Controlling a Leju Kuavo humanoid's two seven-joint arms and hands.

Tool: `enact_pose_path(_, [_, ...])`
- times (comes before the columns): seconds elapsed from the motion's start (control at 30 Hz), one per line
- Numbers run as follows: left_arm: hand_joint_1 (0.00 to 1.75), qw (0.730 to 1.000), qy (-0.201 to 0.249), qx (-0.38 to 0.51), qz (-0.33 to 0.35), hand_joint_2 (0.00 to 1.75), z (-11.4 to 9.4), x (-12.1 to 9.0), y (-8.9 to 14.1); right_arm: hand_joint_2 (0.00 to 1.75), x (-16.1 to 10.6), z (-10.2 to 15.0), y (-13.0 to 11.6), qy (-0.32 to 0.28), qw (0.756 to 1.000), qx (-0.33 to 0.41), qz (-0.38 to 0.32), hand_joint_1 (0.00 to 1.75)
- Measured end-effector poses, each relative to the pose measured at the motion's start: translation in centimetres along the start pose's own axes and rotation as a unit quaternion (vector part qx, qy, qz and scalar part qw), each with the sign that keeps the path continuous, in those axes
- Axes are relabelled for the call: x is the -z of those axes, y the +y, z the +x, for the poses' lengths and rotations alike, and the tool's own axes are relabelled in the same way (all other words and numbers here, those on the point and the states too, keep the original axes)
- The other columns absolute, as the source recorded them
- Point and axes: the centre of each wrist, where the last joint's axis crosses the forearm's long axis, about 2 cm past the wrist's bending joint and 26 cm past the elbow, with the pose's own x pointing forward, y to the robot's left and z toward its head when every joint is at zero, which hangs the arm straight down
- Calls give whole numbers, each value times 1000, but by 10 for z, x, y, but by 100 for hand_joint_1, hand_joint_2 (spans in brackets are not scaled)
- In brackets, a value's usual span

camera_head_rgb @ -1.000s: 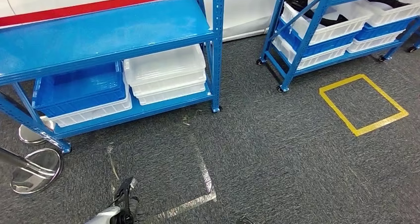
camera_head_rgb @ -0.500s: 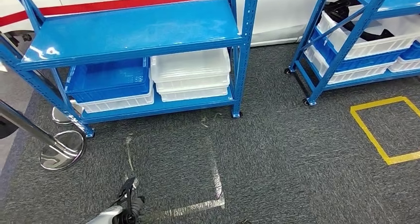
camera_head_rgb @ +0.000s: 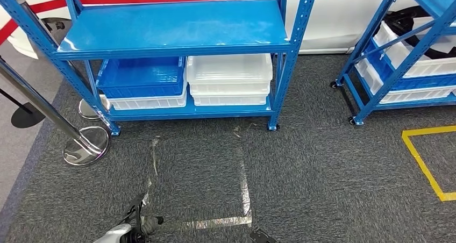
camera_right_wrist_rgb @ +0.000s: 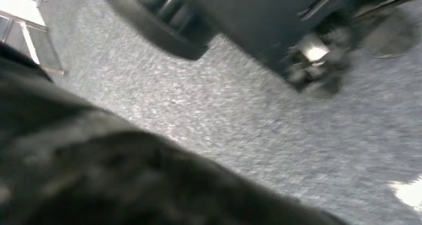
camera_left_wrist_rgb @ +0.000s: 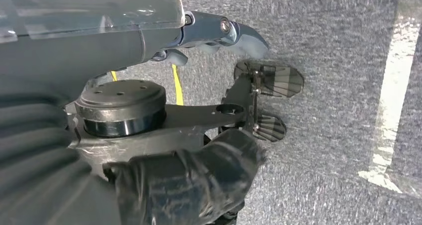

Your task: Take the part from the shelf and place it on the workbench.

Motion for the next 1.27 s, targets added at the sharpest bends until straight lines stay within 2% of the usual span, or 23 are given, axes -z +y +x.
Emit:
enact_pose_path(0.13, [0,1000,-3,2,-2,175,3,-1,-1,175,0,5,1,-2,1000,9,2,0])
enact_pose_path(0.3, [0,1000,1,-1,-3,175,3,-1,-1,175,0,10,2,3,999,36,12,0])
enact_pose_path(0.43, [0,1000,4,-11,-3,0,11,-1,0,175,-2,36,6,10,996,78,33,0])
enact_pose_path(0.57, [0,1000,-4,-15,-2,0,12,-1,-1,0,-3,49,9,-3,993,107,50,0])
enact_pose_path(1.1, [0,999,-12,-19,-23,0,20,-3,-4,0,-5,79,-3,-28,990,124,54,0])
enact_pose_path(1.23, [0,999,-13,-19,-25,0,21,-4,-5,175,-5,81,-4,-27,991,122,54,0])
enact_pose_path(1.27, [0,999,-14,-19,-26,0,21,-4,-5,175,-5,82,-4,-26,991,122,54,0])
